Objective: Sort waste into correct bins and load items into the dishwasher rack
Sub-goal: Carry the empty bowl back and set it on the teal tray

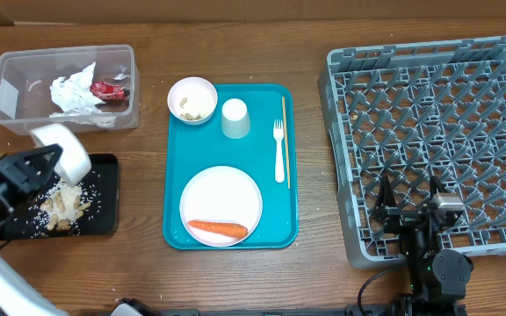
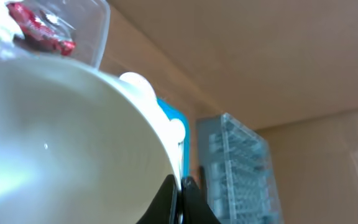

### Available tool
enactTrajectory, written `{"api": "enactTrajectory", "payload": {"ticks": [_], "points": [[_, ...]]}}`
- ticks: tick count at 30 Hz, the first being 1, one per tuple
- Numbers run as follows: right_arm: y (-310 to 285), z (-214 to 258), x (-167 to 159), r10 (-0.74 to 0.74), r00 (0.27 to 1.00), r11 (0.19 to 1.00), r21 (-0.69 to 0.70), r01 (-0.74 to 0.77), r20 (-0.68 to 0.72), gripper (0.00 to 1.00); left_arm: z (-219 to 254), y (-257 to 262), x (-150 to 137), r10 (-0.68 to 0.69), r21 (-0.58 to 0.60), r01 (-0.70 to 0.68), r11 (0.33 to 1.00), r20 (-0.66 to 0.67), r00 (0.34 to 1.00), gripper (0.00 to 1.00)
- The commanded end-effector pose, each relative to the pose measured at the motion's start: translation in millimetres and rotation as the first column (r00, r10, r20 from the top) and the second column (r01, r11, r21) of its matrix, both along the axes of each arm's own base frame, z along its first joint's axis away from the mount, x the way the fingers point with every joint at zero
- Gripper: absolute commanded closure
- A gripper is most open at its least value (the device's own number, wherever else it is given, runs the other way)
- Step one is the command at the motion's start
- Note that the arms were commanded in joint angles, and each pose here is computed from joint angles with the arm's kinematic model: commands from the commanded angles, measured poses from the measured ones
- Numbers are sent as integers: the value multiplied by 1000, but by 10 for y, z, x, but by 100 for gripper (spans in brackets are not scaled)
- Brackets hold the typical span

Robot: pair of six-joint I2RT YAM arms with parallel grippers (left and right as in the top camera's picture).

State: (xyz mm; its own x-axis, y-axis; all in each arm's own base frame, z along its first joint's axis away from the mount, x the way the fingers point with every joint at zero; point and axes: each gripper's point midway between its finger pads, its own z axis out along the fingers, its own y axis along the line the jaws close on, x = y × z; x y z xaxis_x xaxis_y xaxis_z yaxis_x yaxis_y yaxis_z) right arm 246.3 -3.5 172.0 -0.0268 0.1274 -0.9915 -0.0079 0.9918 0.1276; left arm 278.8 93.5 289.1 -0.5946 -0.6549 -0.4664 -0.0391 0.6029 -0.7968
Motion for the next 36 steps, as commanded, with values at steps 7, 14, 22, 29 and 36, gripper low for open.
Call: {"api": "enactTrajectory", "payload": {"ticks": [7,14,22,29,36], "points": [[-14,-13,0,-5,1000,1000,-1,5,6,0,223,-717,258,104,377,-58,924,-103,989,96],[-14,-13,0,-5,1000,1000,-1,5,6,0,-119,-1345,638,53,588,52,807,-160,986,96],[-14,-13,0,-5,1000,1000,-1,5,6,0,-888,-1944,1001,0,709,219,670,-295,955,96],[-14,-13,0,-5,1000,1000,-1,5,6,0,-1664,-2076,1132,21,702,342,625,-453,891,96],[-14,-13,0,-5,1000,1000,-1,5,6,0,-2162,-2130,1114,24,661,427,617,-558,829,96]]}}
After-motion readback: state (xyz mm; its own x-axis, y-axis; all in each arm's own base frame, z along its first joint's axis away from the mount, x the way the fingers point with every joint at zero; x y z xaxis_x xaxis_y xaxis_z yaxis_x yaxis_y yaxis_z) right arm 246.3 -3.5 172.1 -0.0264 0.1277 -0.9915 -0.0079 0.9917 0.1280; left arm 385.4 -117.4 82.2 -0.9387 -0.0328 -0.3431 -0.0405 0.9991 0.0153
